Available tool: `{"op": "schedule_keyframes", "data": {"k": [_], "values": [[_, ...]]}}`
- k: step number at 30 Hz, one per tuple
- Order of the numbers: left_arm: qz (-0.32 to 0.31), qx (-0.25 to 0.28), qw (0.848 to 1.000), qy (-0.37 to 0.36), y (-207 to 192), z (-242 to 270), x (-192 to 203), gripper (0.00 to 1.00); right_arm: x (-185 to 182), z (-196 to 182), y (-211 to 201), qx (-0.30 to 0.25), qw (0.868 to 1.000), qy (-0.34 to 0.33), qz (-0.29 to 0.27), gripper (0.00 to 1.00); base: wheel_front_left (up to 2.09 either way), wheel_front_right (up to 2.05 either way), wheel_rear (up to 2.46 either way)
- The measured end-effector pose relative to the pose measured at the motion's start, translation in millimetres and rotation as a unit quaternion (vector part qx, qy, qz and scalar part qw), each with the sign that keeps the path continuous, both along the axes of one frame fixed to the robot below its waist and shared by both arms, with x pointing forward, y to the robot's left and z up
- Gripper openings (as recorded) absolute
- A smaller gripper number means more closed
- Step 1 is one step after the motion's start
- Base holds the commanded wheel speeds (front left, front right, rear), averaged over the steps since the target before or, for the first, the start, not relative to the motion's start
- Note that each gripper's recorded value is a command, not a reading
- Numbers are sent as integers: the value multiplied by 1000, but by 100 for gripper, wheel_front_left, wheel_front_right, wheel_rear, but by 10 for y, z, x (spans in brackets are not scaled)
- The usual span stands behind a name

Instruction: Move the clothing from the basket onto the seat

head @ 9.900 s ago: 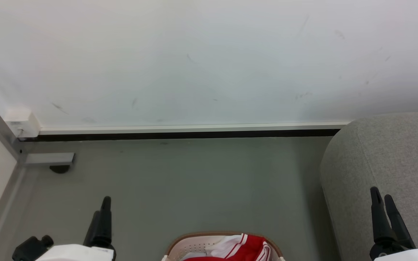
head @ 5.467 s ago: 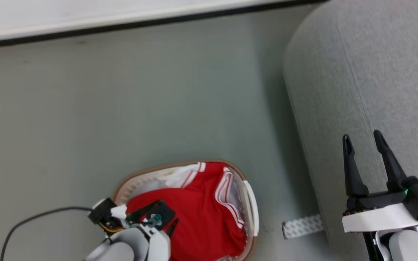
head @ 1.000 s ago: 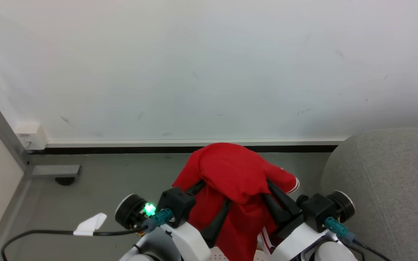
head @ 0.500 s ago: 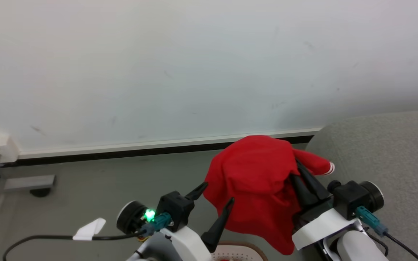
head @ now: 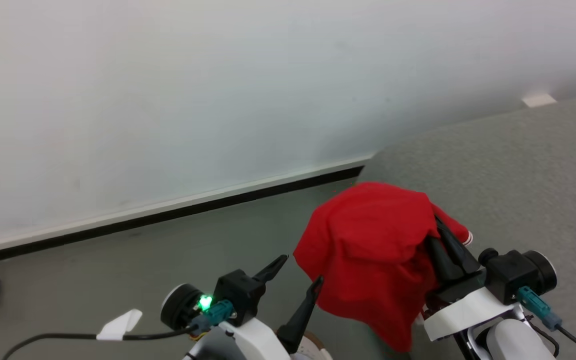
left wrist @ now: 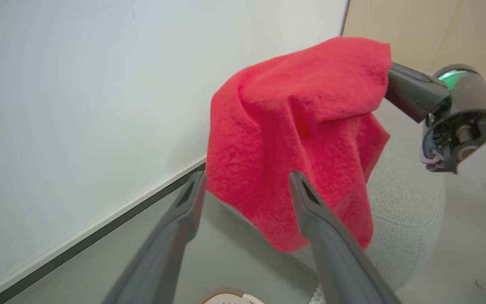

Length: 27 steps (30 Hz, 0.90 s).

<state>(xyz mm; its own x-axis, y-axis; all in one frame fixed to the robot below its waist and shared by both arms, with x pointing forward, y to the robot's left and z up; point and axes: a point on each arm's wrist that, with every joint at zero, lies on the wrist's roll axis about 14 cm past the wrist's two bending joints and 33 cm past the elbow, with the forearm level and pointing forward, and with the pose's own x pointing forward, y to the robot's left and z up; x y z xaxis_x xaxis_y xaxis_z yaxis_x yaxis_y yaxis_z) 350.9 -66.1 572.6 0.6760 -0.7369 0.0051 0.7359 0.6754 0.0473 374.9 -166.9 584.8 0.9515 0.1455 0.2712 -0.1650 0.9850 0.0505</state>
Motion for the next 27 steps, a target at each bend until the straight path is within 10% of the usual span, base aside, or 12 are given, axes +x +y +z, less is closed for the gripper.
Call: {"op": "schedule_keyframes", "data": {"k": [15, 27], "values": [[-108, -12, 994, 25, -651, -124, -133, 100, -421, -132, -926, -11, 990, 18, -140, 0, 0, 0, 0], [-138, -21, 990, 31, -715, -258, 246, 100, -59, -63, -1602, -12, 969, 24, -245, 0, 0, 0, 0]]}}
